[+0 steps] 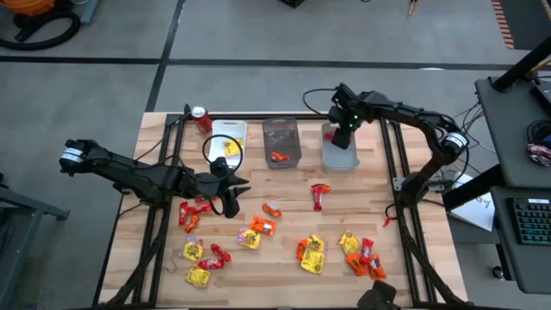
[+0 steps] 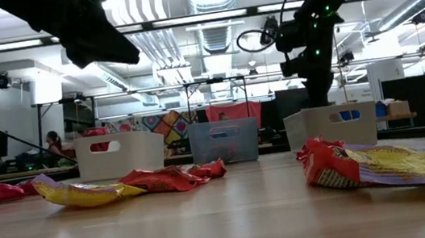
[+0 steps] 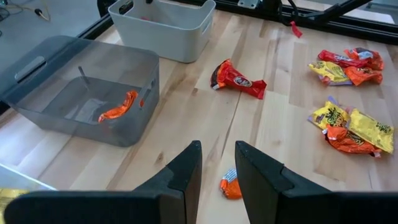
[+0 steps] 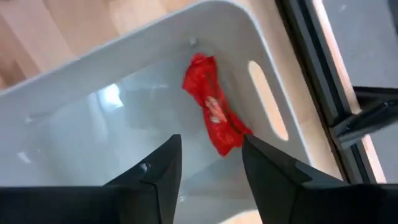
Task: Sort candy
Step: Put the orange chocolate into the black bin
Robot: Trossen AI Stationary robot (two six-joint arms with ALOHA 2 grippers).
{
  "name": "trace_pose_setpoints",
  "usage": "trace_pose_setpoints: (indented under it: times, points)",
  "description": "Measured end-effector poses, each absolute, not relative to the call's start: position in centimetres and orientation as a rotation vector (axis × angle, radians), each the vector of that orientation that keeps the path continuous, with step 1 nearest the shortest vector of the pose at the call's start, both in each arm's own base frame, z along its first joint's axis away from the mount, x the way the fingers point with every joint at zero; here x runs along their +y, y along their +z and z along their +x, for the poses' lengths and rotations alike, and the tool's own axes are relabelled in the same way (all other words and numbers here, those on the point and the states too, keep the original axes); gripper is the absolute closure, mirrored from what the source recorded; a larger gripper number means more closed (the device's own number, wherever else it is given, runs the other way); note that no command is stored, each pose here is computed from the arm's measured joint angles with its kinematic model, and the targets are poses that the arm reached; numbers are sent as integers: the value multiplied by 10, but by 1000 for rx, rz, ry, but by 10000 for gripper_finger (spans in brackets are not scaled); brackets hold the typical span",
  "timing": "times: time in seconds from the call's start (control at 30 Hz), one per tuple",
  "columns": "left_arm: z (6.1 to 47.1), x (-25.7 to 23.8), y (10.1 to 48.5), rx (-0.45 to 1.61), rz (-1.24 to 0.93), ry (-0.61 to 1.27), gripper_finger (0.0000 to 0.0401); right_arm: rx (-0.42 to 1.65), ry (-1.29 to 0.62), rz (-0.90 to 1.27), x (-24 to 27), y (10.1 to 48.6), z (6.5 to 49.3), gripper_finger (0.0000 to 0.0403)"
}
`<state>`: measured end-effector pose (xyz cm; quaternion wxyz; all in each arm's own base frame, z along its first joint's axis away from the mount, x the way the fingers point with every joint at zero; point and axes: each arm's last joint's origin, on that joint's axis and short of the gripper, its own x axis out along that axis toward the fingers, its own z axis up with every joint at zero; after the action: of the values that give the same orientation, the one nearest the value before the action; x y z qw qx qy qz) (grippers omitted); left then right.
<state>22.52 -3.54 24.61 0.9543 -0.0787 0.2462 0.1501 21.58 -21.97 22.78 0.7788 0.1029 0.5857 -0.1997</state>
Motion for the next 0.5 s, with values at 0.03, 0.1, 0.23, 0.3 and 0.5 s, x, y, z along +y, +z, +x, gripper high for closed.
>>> trace_pose_setpoints:
  times: [0.03,0.1,0.23,0.3,0.5]
  points:
    - [225,-35,246,500,-169,308,320,1259,-434,223,-217,231,216,245]
    - [225,-35,245,505,-185,313,320,1236,-427,219,-208,239,218,248]
    - [228,-38,240,536,-200,267,320,1174,-389,242,-183,258,221,258]
    - [231,-39,236,564,-202,236,320,1137,-361,238,-167,268,223,262]
    - [240,-47,220,664,-167,106,320,1028,-269,199,-113,294,225,268]
